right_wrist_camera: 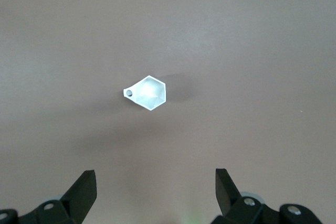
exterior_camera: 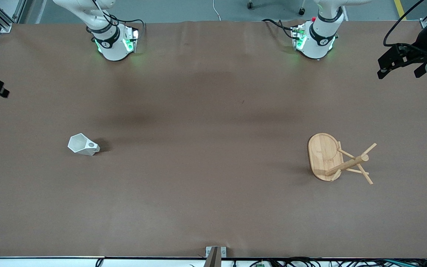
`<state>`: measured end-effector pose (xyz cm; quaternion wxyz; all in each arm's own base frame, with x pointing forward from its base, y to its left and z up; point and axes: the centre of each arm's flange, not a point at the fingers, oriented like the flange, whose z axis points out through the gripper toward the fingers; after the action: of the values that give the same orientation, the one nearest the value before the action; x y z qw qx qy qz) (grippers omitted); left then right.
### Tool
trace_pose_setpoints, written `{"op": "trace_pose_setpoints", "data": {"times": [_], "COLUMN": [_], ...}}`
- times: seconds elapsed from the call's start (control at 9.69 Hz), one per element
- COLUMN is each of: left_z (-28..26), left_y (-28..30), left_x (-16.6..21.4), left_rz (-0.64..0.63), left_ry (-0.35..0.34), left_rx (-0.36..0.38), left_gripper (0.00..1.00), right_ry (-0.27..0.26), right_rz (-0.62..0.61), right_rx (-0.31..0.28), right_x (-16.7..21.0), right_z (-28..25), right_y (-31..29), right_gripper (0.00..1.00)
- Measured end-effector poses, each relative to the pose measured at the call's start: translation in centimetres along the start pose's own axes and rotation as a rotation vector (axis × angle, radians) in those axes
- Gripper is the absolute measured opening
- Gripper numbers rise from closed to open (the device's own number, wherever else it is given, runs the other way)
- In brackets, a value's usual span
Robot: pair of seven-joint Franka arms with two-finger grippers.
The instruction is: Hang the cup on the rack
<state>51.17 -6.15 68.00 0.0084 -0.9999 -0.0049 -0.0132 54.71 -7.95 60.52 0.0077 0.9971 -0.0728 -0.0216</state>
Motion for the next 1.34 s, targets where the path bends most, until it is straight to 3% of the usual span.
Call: {"op": "trace_pose_setpoints", "data": {"times": [0.41,0.72,1.03,1.34], "left_z": [0.4,0.5,0.3,0.2], "left_y": [0.1,0.1,0.1,0.1], "left_x": [0.3,0.5,0.5,0.5], "left_rz": [0.002,0.002,0.002,0.002], "left_ry": [-0.006,-0.009,-0.004,-0.001], "left_rx": [-0.001,-0.002,-0.003,-0.003], "left_gripper": [1.0,1.0,1.0,1.0], "right_ry": [0.019,0.036,0.057,0.038], "right_rz": [-0.005,-0.016,-0.021,-0.048], "right_rx": [-0.004,-0.007,-0.009,-0.011], "right_x": [2.5,2.1,1.8,1.6], "right_z": [16.2,28.6,34.3,36.6], "right_y": [-0.2,-0.5,-0.6,0.0], "right_gripper": [1.0,1.0,1.0,0.94]}}
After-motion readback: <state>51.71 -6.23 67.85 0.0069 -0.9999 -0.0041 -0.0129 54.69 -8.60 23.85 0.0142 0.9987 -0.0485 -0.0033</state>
